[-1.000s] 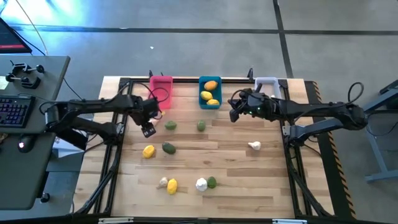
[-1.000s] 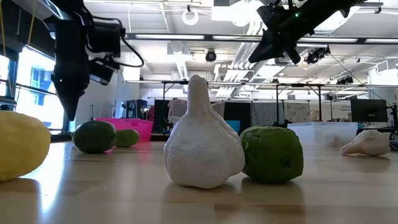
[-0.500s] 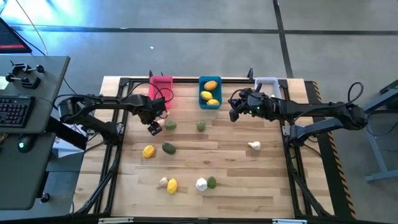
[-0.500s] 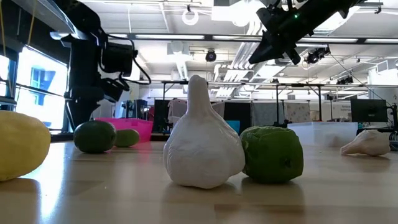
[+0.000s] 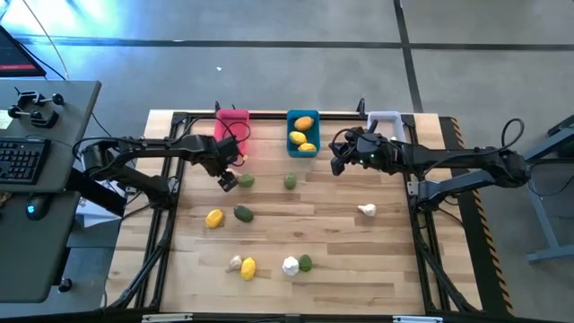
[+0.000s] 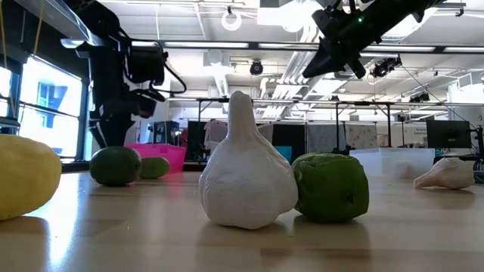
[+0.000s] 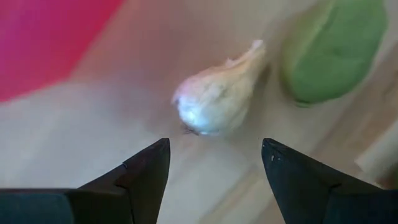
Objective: Sort produce into baskets
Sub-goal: Put the garlic into the white bin
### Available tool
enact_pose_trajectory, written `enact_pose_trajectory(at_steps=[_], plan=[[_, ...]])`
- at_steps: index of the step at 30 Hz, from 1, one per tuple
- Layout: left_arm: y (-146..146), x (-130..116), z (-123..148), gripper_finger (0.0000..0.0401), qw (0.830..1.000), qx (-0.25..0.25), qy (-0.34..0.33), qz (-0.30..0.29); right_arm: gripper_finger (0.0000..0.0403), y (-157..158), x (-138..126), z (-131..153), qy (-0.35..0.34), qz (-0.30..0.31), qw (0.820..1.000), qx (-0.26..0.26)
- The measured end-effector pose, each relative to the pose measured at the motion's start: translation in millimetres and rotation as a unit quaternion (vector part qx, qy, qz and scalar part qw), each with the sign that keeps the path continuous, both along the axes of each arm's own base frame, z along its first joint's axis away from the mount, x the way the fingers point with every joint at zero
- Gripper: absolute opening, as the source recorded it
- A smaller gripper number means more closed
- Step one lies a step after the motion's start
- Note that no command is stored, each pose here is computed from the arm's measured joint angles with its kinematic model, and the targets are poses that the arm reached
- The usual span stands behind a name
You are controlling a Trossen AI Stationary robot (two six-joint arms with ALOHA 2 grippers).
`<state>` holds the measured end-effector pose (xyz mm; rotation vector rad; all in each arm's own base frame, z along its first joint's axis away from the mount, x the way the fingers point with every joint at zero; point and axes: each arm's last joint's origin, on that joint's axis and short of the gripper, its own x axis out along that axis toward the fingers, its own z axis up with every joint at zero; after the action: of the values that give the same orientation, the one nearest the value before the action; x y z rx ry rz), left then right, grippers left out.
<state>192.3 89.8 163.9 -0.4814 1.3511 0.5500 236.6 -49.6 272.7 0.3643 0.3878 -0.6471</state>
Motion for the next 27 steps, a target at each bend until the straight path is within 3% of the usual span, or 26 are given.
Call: enact_pose_trajectory(at_steps=[6,10,19,27], plan=[[5,10,3,0.0239,0.994,0.053,-0.035,-0.084,0.0,0,-1,-1,0.006,0.0,1.0,0.001],[6,15,3,0.0239,0.986,0.063,-0.054,-0.142,0.0,0,-1,-1,0.009,0.0,1.0,0.001],[6,9,-13,0.0239,0.986,0.033,0.001,-0.163,0.0,0,-1,-1,0.009,0.001,1.0,0.001],[6,10,-15,0.0239,0.985,0.041,-0.006,-0.168,0.0,0,-1,-1,0.01,0.0,1.0,0.001]])
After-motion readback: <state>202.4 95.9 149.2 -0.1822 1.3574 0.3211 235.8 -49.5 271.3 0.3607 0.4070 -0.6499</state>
